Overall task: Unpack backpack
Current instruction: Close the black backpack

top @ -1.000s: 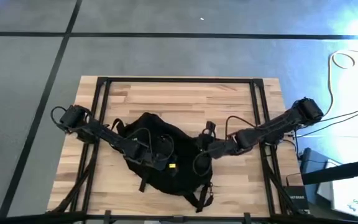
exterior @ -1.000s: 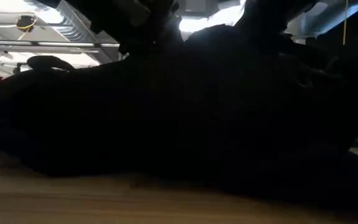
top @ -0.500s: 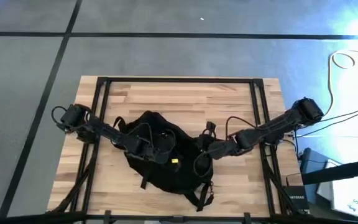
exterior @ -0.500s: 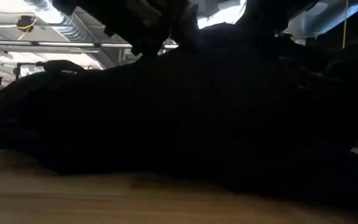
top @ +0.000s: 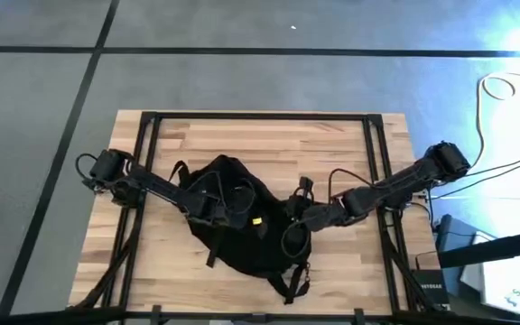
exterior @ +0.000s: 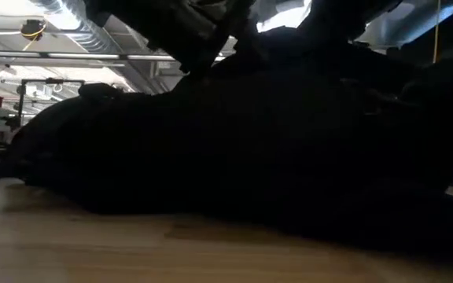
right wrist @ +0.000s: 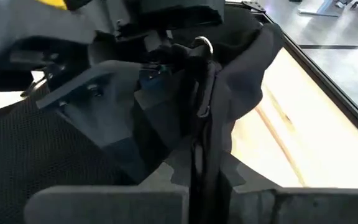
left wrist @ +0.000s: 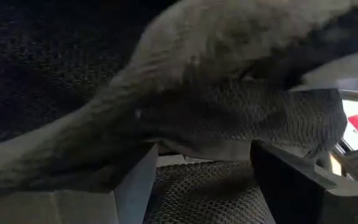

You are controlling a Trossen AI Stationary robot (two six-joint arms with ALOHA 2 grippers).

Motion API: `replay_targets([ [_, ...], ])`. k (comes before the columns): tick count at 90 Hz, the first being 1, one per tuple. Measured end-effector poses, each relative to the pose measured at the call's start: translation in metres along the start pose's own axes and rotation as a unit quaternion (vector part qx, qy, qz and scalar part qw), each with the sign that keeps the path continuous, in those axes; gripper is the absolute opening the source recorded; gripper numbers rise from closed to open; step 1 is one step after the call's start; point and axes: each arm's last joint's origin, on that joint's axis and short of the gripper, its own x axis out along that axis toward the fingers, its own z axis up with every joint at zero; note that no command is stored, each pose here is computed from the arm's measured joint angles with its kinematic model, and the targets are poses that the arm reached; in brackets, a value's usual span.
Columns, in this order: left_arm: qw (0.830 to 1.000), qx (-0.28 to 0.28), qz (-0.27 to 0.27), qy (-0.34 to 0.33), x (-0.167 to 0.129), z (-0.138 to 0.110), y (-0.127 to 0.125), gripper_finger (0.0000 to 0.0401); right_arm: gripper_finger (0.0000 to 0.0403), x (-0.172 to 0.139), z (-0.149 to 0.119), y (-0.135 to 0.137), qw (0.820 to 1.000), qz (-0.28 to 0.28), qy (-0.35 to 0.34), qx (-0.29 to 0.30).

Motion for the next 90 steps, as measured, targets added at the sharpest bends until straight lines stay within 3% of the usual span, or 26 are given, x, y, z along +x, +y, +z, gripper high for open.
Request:
replay_targets([
  [16, 0.999, -0.041, 0.023, 0.014, 0.001, -0.002, 0.006, 0.0245, 0.0000, 0.000, 0.001, 0.000, 1.000, 0.001, 0.000, -0.001],
  [25, 0.998, -0.066, 0.008, 0.021, 0.001, -0.002, 0.003, 0.0245, 0.0000, -0.002, 0.006, 0.001, 1.000, 0.005, -0.004, -0.010],
  [51, 0.998, -0.055, -0.018, 0.029, -0.001, -0.003, -0.002, 0.0245, 0.0000, -0.006, 0.022, 0.002, 1.000, 0.008, -0.016, -0.017],
  [90, 0.997, -0.038, -0.070, -0.006, -0.007, -0.009, -0.018, 0.0245, 0.0000, -0.006, 0.023, 0.001, 1.000, -0.006, -0.014, -0.016],
])
